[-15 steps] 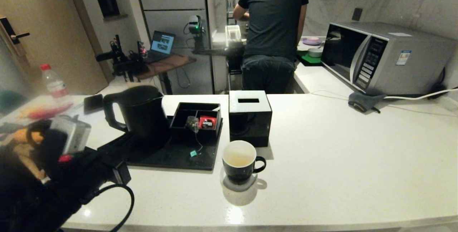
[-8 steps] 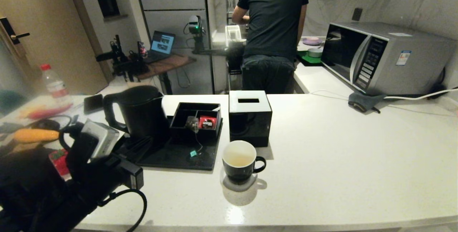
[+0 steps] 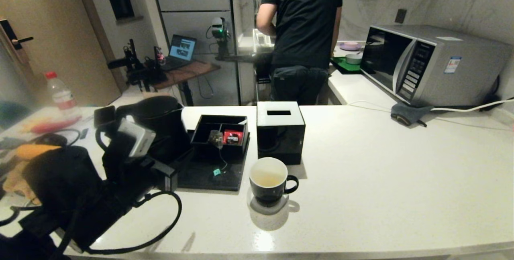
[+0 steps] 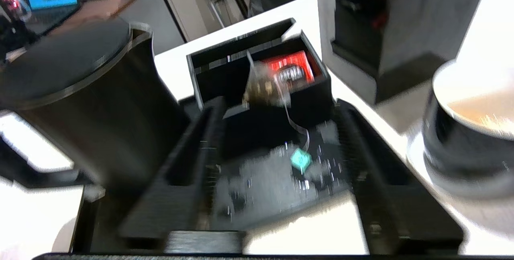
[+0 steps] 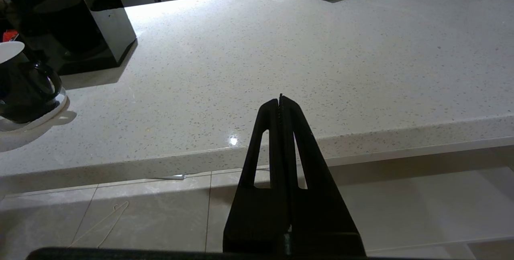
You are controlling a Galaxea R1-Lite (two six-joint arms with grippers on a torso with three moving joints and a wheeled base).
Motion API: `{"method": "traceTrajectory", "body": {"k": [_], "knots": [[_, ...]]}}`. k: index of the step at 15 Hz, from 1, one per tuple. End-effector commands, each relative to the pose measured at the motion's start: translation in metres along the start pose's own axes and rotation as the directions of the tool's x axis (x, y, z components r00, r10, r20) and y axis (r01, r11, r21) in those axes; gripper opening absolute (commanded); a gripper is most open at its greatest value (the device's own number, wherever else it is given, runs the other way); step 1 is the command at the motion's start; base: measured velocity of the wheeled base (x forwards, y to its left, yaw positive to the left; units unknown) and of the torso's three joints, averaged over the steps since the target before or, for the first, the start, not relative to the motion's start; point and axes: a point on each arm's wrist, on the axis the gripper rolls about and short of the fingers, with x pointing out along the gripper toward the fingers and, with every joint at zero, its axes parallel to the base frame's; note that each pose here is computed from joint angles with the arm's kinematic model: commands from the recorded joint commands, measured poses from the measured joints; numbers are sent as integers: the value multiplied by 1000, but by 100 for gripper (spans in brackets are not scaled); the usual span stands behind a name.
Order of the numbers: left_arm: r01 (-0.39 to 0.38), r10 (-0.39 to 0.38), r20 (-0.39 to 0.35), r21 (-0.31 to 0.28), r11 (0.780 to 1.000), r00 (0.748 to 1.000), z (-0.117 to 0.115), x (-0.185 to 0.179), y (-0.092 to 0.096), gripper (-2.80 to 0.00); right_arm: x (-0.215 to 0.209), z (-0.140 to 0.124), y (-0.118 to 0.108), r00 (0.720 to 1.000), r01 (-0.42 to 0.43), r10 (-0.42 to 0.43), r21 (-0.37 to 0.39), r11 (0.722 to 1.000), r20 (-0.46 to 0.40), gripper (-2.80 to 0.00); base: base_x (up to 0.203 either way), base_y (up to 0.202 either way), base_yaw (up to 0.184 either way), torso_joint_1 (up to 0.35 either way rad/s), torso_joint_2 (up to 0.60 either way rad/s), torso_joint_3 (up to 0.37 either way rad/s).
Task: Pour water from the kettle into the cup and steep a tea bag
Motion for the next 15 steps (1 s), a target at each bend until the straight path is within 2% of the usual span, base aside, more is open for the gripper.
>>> {"method": "traceTrajectory", "body": {"k": [1, 8, 15], "knots": [[-1, 1, -9, 1, 1000, 1000, -3, 17, -1, 0, 0, 0, 0, 1000, 0, 0, 1, 1000, -1, -280, 0, 0, 0, 0, 0, 0], [-27, 27, 39, -1, 1000, 999, 8, 47, 6, 0, 0, 0, 0, 1000, 0, 0, 1, 1000, -1, -280, 0, 0, 0, 0, 0, 0], [22, -22, -28, -1, 1000, 999, 22, 42, -1, 0, 0, 0, 0, 1000, -1, 1, 1, 1000, -1, -280, 0, 0, 0, 0, 0, 0]]}}
